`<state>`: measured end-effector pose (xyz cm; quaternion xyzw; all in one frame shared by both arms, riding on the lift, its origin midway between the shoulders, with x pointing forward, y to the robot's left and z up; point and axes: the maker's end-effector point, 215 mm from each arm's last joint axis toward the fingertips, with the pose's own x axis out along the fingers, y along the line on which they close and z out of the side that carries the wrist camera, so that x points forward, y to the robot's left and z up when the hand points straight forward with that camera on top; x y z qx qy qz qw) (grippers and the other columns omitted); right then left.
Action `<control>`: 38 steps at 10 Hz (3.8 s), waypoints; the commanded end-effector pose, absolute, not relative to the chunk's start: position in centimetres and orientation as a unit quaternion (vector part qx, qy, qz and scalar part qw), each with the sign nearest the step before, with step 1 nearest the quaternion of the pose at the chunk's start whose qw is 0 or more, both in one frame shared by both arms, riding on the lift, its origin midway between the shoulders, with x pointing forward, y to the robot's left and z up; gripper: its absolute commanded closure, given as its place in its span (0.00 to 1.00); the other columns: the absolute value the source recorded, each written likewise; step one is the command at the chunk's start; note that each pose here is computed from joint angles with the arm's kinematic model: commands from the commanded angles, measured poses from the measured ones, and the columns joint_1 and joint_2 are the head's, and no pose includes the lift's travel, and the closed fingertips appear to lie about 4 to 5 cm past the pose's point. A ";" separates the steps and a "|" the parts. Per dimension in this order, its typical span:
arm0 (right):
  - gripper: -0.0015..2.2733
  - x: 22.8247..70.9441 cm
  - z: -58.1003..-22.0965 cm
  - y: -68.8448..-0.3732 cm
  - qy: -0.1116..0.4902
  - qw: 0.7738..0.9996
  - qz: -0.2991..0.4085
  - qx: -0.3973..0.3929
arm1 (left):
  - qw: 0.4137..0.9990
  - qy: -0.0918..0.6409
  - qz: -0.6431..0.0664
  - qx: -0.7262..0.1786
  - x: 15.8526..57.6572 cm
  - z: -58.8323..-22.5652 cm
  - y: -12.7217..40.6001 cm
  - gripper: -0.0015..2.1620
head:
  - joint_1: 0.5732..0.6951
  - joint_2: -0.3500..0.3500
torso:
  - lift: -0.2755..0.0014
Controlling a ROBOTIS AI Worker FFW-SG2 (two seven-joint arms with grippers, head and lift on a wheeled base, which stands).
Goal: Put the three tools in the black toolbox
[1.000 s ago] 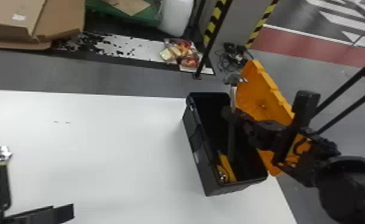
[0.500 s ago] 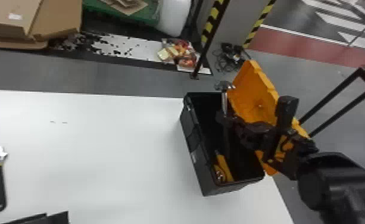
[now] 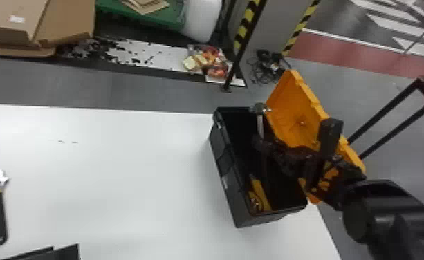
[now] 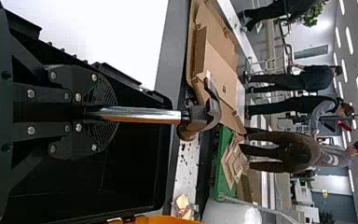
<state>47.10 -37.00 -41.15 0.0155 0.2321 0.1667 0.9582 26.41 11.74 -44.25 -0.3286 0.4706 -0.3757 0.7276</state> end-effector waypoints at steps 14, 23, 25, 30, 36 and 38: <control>0.04 35.5 -34.7 -18.3 0.147 0.909 0.264 0.287 | 0.812 0.380 -0.326 -0.300 30.7 -45.5 14.7 0.02 | 1.00 0.37 | 0.80; 0.04 34.5 -35.4 -16.5 0.143 0.910 0.270 0.278 | 0.840 0.381 -0.166 -0.349 28.1 -47.0 28.6 0.04 | 1.00 0.79 | 0.80; 0.04 34.5 -35.5 -16.4 0.145 0.908 0.277 0.279 | 0.822 0.431 -0.129 -0.349 28.2 -48.1 29.6 0.04 | 1.00 0.83 | 0.80; 0.04 34.8 -35.8 -18.3 0.137 0.908 0.277 0.284 | 0.868 0.399 -0.087 -0.280 39.6 -41.0 33.1 0.04 | 1.00 0.83 | 0.80; 0.04 35.0 -35.1 -18.6 0.128 0.906 0.283 0.288 | 0.897 0.378 -0.028 -0.226 47.4 -37.8 35.7 0.04 | 1.00 0.84 | 0.80; 0.04 35.0 -35.0 -18.4 0.128 0.905 0.286 0.289 | 0.890 0.397 -0.019 -0.221 47.4 -39.3 34.7 0.04 | 1.00 0.84 | 0.80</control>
